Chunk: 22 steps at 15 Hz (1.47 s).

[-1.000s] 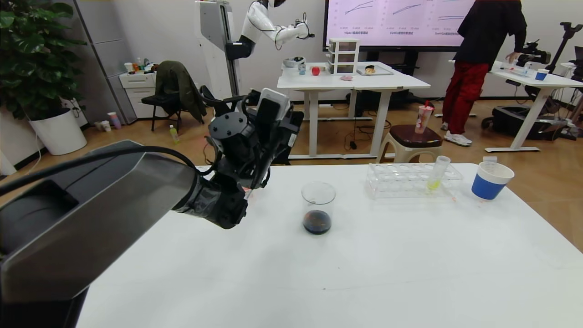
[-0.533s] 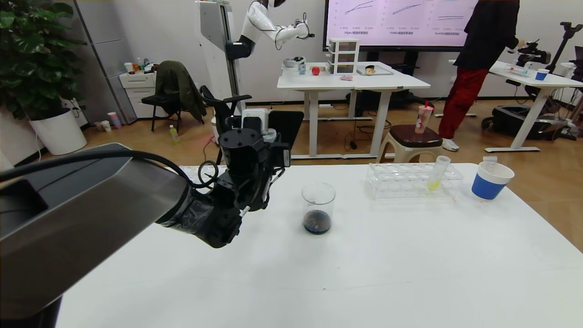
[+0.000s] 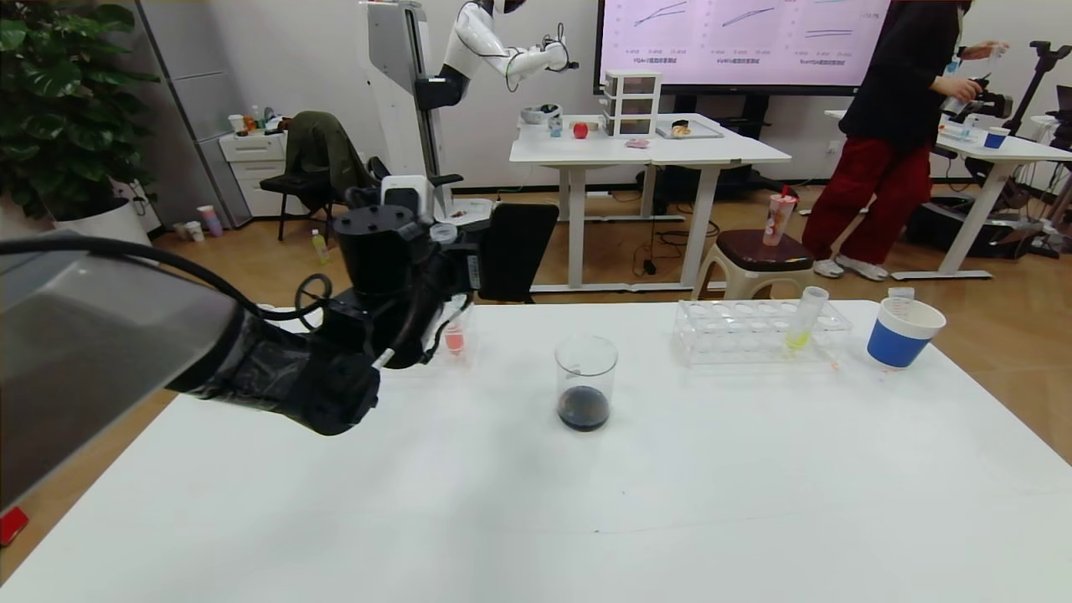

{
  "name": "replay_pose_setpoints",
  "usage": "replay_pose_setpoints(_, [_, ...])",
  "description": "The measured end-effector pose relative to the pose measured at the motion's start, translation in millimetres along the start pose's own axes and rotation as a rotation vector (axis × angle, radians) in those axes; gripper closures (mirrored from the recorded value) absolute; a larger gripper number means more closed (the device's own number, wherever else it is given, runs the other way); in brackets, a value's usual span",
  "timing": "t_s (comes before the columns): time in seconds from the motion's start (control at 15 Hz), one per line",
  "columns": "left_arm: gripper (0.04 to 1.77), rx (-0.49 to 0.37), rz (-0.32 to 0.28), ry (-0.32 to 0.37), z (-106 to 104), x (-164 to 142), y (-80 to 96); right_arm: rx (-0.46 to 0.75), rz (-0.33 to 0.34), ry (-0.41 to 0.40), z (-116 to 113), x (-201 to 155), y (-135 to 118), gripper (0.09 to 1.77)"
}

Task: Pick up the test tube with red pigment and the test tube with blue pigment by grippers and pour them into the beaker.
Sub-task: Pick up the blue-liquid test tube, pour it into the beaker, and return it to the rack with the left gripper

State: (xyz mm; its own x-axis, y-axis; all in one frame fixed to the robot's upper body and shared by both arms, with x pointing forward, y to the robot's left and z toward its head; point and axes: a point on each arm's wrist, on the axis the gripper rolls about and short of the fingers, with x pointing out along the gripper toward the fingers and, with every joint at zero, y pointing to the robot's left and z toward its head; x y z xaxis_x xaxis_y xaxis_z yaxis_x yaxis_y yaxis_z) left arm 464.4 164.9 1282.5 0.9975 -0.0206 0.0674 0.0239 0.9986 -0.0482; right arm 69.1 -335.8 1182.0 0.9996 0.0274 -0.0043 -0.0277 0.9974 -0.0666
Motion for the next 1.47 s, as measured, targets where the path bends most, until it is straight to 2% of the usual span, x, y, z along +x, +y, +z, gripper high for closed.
replay_pose_setpoints(0.07, [1.31, 0.002, 0.022, -0.002, 4.2, 1.3, 17.3, 0.0, 0.0, 0.001, -0.1, 0.0, 0.0, 0.12])
replay_pose_setpoints(0.4, [1.31, 0.001, 0.16, -0.028, 23.7, 6.3, 132.1, 0.0, 0.0, 0.001, -0.1, 0.0, 0.0, 0.12])
replay_pose_setpoints(0.6, [1.31, 0.001, 0.207, -0.04, 27.6, 9.7, 190.4, 0.0, 0.001, 0.001, -0.1, 0.0, 0.0, 0.12])
replay_pose_setpoints(0.8, [1.31, 0.005, 0.281, -0.054, 22.3, 24.4, 227.8, 0.0, 0.0, 0.001, -0.1, 0.0, 0.0, 0.12])
replay_pose_setpoints(1.0, [1.31, 0.008, 0.338, -0.057, 10.6, 41.2, 254.2, 0.0, 0.0, 0.001, -0.1, 0.0, 0.0, 0.12])
replay_pose_setpoints(1.27, [1.31, 0.013, 0.384, -0.016, -20.2, 54.9, 275.2, 0.0, 0.0, 0.001, -0.1, 0.0, 0.0, 0.12])
replay_pose_setpoints(1.47, [1.31, -0.005, 0.419, -0.023, -40.1, 60.8, 285.5, 0.0, 0.0, 0.001, -0.1, 0.0, 0.0, 0.12])
